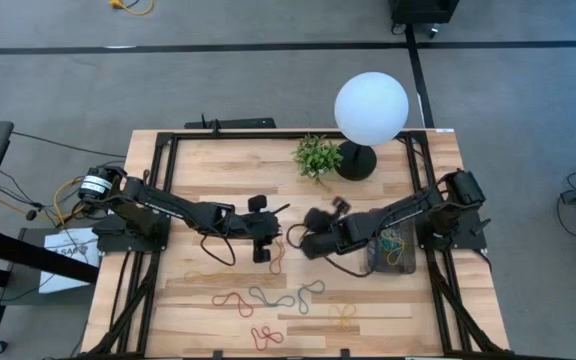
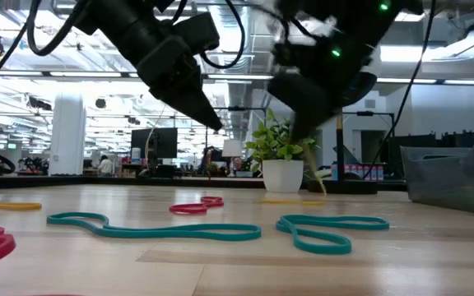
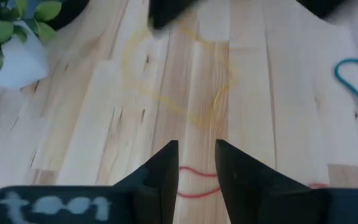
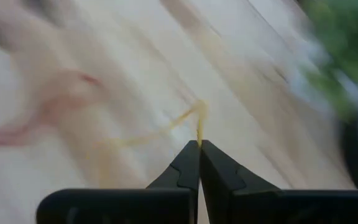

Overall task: Pick and place items into bin
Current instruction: Put the top yellow rubber band into the black transparent bin

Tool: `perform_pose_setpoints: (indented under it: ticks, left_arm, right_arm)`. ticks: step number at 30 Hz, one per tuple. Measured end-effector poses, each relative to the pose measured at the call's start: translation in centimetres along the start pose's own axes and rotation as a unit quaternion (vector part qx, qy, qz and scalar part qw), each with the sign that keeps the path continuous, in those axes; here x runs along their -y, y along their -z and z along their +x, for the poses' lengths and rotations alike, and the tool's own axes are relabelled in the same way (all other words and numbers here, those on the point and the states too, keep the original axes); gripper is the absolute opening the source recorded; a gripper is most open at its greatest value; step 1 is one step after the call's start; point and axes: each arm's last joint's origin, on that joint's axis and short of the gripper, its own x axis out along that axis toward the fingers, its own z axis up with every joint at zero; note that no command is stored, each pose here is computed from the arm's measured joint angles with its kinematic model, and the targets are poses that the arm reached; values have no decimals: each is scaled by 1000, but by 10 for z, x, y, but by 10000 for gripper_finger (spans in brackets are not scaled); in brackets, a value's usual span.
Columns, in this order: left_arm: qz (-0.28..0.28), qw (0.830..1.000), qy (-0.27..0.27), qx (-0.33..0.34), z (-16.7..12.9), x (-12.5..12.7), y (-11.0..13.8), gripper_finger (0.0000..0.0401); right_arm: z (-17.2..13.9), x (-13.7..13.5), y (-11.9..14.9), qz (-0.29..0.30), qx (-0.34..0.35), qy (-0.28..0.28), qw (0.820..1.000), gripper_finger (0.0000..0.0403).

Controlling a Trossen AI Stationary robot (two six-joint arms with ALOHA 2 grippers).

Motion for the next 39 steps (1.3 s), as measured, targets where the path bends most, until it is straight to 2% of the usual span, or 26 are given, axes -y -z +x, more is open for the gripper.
perform_pose_setpoints:
  ticks: [4, 6, 9, 11, 15, 19, 22, 29, 39]
  left_arm:
    - [4, 1000, -4, -16, 0, 0, 3, 96]
    - [6, 1000, -8, -22, 0, -1, 4, 96]
    - [7, 1000, -10, -25, 0, -1, 5, 96]
    - [7, 1000, -10, -25, 0, -1, 5, 96]
    - [7, 1000, -10, -26, 0, -1, 5, 96]
    - [0, 999, -11, -31, 0, -1, 7, 96]
    - [-1, 999, -11, -36, 0, -1, 8, 96]
    - [-2, 999, -11, -35, 0, -1, 7, 96]
    - [-3, 999, -11, -33, 0, -1, 7, 96]
  right_arm:
    - [-18, 23, 16, 52, -102, 116, 987, 1]
    - [-33, 32, 23, 82, -129, 176, 973, 1]
    - [-59, 35, 32, 122, -153, 233, 952, 1]
    - [-69, 29, 40, 147, -164, 227, 949, 1]
    - [-85, 23, 55, 134, -192, 204, 950, 1]
    - [-85, 23, 72, 112, -208, 213, 948, 1]
    - [-76, 28, 89, 98, -241, 242, 935, 1]
    - [-61, 44, 123, 97, -319, 311, 890, 1]
    - [-57, 50, 121, 118, -320, 324, 883, 2]
